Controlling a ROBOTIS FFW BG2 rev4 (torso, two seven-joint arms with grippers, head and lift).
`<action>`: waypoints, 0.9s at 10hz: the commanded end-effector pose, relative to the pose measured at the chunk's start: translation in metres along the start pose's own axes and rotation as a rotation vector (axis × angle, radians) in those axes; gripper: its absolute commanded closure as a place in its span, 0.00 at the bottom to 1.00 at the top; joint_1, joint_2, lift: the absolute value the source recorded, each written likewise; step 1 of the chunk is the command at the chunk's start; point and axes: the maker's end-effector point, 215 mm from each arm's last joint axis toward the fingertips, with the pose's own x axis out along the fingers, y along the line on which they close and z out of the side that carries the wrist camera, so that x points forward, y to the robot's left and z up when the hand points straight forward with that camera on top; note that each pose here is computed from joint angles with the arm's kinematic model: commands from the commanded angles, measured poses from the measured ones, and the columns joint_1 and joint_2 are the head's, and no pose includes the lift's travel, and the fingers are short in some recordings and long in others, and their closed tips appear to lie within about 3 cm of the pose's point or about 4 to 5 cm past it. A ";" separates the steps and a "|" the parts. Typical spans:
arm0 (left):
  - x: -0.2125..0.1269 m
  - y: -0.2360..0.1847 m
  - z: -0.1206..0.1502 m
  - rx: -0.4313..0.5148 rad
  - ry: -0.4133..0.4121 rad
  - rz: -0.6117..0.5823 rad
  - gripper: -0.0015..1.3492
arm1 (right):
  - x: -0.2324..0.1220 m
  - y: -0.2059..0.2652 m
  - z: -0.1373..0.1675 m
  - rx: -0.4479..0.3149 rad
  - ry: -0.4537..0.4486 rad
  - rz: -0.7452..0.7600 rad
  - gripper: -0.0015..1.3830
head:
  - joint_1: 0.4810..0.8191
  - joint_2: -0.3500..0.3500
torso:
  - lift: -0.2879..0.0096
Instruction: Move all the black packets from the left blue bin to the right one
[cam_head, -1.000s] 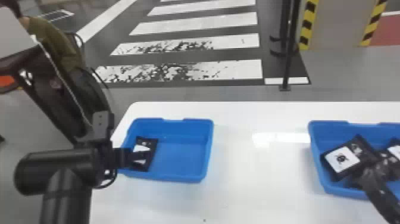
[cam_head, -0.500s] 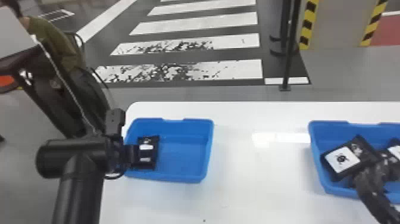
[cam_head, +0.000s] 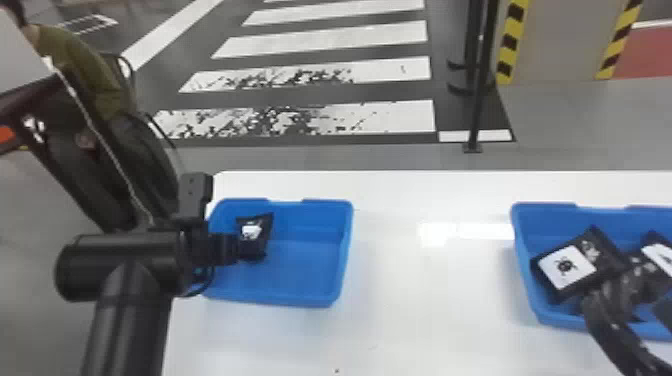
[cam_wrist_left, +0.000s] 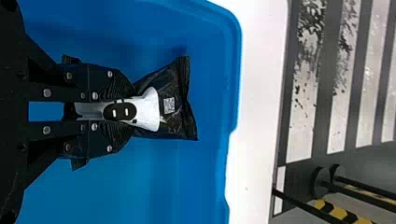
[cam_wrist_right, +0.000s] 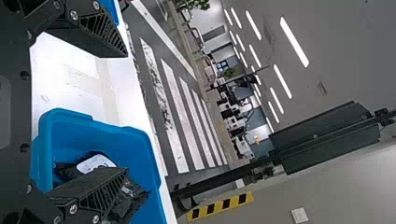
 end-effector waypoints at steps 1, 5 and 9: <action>-0.019 -0.030 0.020 0.048 -0.086 -0.057 0.89 | 0.001 0.002 0.003 0.000 -0.003 0.006 0.12 | 0.63 0.79 | 0.50; -0.078 -0.221 0.016 0.210 -0.208 -0.451 0.89 | 0.028 0.058 0.009 0.074 0.018 0.191 0.13 | 0.63 0.65 | 0.50; -0.129 -0.372 -0.002 0.324 -0.225 -0.797 0.89 | 0.056 0.097 0.015 0.141 0.017 0.309 0.13 | 0.63 0.40 | 0.50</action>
